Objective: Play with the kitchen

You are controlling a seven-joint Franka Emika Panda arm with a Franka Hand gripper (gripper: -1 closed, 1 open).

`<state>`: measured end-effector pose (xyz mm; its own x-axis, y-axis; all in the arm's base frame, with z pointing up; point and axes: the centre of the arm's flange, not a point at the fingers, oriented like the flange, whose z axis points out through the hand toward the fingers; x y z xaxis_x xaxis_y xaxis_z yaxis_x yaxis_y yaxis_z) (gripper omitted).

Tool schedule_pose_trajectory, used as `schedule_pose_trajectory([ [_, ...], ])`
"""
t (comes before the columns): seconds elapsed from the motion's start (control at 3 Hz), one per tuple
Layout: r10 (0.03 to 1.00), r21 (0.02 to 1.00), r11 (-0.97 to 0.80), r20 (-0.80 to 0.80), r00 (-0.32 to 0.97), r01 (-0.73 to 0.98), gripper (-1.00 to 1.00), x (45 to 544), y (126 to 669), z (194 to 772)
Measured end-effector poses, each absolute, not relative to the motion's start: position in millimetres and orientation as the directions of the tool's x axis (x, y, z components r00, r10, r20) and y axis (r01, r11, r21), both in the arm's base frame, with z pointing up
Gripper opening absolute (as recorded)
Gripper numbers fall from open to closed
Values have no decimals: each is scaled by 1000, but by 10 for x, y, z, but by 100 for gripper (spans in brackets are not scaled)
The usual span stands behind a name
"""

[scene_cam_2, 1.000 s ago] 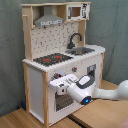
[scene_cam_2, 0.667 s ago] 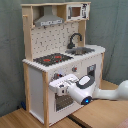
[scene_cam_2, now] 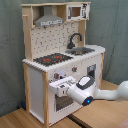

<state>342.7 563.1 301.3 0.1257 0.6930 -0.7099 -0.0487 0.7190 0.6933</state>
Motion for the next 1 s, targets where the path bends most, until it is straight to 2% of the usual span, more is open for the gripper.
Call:
schedule_pose_trajectory([
  [0.33, 772, 770, 634, -626, 109, -67, 100, 3421, 5652, 3088],
  [0.67, 859, 856, 510, -500, 113, -88, 100, 3408, 5651, 3701],
  [1.0, 915, 912, 400, -391, 100, -89, 100, 3334, 5616, 3759],
])
